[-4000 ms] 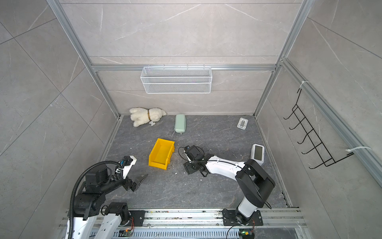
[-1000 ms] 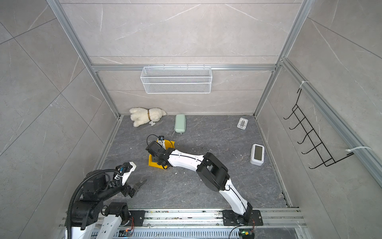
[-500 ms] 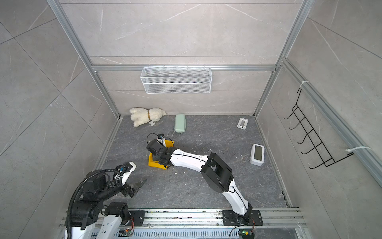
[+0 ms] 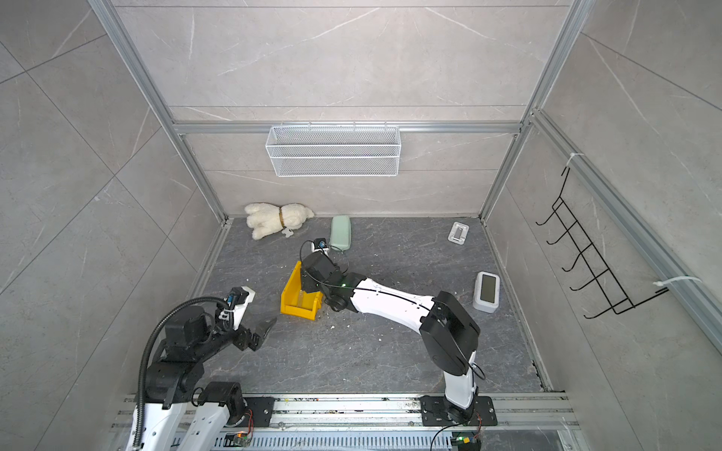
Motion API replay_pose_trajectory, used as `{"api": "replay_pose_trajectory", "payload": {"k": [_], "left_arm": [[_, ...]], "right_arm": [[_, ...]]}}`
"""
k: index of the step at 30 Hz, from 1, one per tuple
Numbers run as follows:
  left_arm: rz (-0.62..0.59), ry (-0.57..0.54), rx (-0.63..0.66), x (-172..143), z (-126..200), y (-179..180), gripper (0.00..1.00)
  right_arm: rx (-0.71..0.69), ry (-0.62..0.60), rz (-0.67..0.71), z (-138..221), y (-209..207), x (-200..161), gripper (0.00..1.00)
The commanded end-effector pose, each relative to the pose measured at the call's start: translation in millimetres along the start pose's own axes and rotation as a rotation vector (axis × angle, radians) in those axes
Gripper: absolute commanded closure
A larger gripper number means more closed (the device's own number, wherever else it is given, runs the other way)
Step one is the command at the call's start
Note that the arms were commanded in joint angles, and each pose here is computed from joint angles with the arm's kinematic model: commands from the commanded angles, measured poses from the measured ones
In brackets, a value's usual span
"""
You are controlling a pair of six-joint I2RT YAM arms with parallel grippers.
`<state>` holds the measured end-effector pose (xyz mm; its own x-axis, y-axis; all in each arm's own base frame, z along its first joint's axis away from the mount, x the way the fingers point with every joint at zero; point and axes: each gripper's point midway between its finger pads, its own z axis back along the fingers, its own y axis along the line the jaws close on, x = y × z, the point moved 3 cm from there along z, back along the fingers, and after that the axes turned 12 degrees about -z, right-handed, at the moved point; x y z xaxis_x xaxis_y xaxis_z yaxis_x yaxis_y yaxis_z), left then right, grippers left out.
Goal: Put the screwdriver in the bin
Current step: Place the screwdriver into the bin, then reset both arms
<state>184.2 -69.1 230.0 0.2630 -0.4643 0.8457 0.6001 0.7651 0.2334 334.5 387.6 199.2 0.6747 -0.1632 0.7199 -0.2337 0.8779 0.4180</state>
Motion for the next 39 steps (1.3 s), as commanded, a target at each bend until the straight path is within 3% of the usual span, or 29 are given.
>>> {"api": "replay_pose_trajectory", "payload": {"k": [1,8,11,20,25,30,35,39], "left_arm": [[0.08,-0.022,0.183,12,-13,39,0.0],[0.204,-0.066,0.41,16,-29,85,0.0],[0.236,-0.056,0.527,1,-37,102,0.0],[0.196,0.039,0.66,-62,-71,112,0.0],[0.184,0.028,0.658,-96,-96,109,0.0],[0.194,-0.003,0.643,-92,-107,122,0.0],[0.235,0.013,0.631,-94,-113,131,0.01],[0.258,0.011,0.596,-92,-120,132,0.01]], "right_arm": [[0.048,-0.085,0.052,21,-9,26,0.18],[0.013,-0.188,0.154,55,-58,48,0.06],[-0.043,-0.234,0.214,70,-79,54,0.04],[-0.194,-0.434,0.379,100,-150,59,0.01],[-0.31,-0.504,0.404,102,-210,44,0.01],[-0.454,-0.649,0.356,107,-257,34,0.01],[-0.459,-0.79,0.304,133,-271,33,0.08],[-0.5,-0.633,0.346,137,-278,25,0.01]]}}
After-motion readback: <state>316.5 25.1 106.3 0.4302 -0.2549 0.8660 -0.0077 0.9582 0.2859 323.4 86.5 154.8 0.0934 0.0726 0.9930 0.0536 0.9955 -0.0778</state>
